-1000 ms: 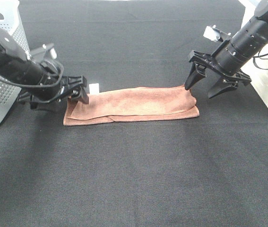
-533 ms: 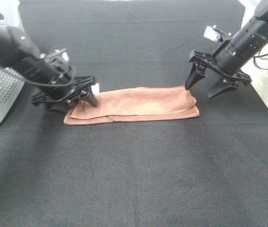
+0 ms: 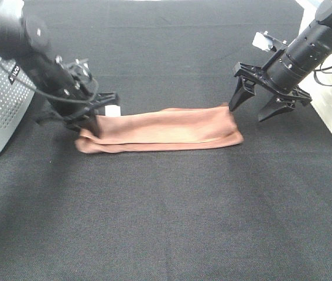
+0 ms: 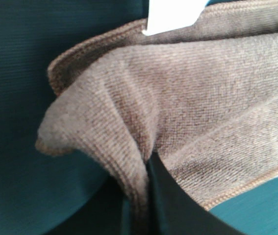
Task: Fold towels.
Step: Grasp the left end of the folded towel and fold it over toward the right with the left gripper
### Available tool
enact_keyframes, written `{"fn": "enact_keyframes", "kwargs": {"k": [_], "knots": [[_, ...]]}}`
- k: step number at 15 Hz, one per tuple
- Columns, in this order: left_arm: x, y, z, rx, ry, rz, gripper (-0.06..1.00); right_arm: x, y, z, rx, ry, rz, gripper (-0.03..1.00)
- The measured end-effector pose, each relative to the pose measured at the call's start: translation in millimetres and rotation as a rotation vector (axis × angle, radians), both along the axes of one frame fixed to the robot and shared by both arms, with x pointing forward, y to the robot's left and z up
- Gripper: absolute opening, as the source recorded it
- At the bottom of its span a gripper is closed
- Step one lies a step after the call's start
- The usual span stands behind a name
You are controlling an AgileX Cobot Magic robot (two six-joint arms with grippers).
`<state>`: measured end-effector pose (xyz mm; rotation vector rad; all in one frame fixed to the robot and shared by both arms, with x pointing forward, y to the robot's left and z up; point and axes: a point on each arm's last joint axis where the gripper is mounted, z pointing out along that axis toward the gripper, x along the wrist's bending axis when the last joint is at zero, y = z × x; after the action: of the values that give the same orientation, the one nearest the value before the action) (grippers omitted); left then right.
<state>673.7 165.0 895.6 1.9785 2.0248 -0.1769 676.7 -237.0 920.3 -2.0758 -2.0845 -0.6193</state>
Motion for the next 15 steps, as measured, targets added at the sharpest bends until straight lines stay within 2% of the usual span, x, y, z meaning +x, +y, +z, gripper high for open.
{"fn": "enact_keyframes", "kwargs": {"k": [2, 4, 6, 7, 8, 10, 12, 15], "knots": [[2.7, 9.0, 15.5, 0.115, 0.001, -0.026, 0.05, 0.0, 0.0, 0.0, 0.0, 0.0, 0.0, 0.68], [4.2, 17.4, 55.7, 0.198, -0.063, -0.023, 0.05, 0.0, 0.0, 0.0, 0.0, 0.0, 0.0, 0.68], [4.0, 15.3, 75.4, 0.189, -0.067, -0.022, 0.05, 0.0, 0.0, 0.0, 0.0, 0.0, 0.0, 0.68], [3.1, 9.6, 78.8, 0.154, -0.057, -0.019, 0.05, 0.0, 0.0, 0.0, 0.0, 0.0, 0.0, 0.68], [3.1, 9.6, 78.8, 0.154, -0.057, -0.019, 0.05, 0.0, 0.0, 0.0, 0.0, 0.0, 0.0, 0.68], [-2.4, -15.2, 81.3, 0.03, -0.037, -0.019, 0.05, 0.0, 0.0, 0.0, 0.0, 0.0, 0.0, 0.68], [-10.5, -61.8, 75.7, -0.119, -0.046, -0.051, 0.05, 0.0, 0.0, 0.0, 0.0, 0.0, 0.0, 0.68], [-17.3, -108.0, 44.0, -0.184, -0.048, -0.069, 0.05, -0.1, -0.7, -0.3, -0.01, -0.001, 0.005, 0.68]]}}
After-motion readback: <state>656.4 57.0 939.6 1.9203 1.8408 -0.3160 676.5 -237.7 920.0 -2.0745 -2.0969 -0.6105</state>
